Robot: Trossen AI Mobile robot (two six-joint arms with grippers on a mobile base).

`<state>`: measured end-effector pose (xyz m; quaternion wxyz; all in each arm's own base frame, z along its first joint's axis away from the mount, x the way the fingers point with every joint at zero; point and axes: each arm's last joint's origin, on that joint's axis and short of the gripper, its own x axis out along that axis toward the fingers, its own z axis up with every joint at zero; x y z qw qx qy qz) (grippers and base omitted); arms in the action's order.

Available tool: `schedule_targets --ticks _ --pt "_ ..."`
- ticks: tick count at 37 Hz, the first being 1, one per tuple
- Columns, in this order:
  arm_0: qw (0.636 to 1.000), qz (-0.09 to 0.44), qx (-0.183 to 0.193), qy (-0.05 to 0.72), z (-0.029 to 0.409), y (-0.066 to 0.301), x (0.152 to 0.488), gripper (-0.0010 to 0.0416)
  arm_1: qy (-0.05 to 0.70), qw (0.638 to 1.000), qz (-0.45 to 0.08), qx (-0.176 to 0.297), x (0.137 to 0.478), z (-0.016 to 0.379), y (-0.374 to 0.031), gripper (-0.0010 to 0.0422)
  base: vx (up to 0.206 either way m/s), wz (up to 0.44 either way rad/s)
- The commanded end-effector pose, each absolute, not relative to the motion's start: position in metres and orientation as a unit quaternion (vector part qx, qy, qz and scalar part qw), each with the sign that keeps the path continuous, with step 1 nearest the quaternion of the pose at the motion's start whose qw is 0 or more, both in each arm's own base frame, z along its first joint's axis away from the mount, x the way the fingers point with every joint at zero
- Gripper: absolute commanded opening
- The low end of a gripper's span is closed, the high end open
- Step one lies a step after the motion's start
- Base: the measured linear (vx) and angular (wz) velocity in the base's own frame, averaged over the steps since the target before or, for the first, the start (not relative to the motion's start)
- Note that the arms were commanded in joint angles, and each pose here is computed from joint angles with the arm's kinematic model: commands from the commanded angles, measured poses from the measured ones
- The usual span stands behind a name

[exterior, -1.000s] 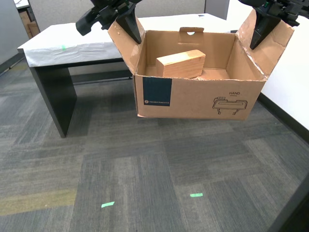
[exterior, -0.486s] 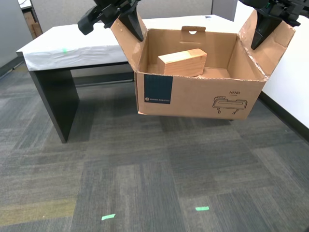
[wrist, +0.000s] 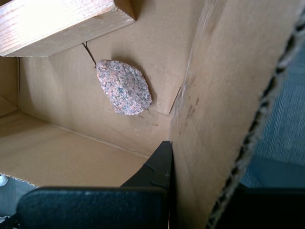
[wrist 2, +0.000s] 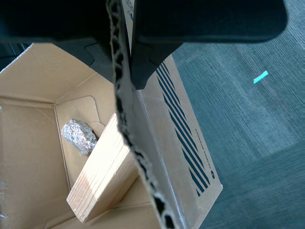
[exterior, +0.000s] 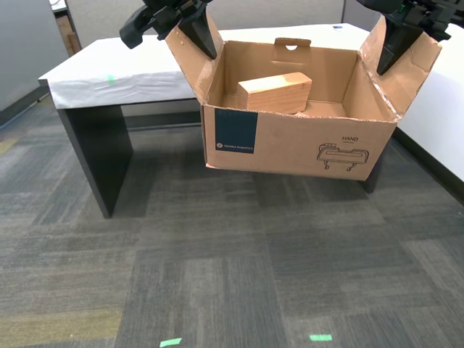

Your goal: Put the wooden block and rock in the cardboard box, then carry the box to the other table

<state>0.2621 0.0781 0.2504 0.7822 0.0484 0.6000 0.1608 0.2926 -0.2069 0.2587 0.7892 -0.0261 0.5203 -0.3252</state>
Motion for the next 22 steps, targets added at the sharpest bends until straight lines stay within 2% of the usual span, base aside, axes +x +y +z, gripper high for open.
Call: schedule_targets --ticks 1,14,22 --pt "0.782 0.163 0.048 0.600 0.2508 0.0783 0.2621 -0.0001 0.517 0.789 -0.330 -0.025 0.2926 0.2598 -0.2074 -0.0001 0.153 0.071" --pt "0.782 0.163 0.048 0.600 0.2508 0.0783 0.2620 -0.0001 0.532 0.784 -0.317 -0.038 0.2909 0.2580 -0.2066 -0.0001 0.163 0.051" --pt "0.782 0.173 0.035 0.598 0.2507 0.0782 0.2618 -0.0001 0.542 0.782 -0.303 -0.056 0.2904 0.2562 -0.2063 -0.0001 0.182 0.024"
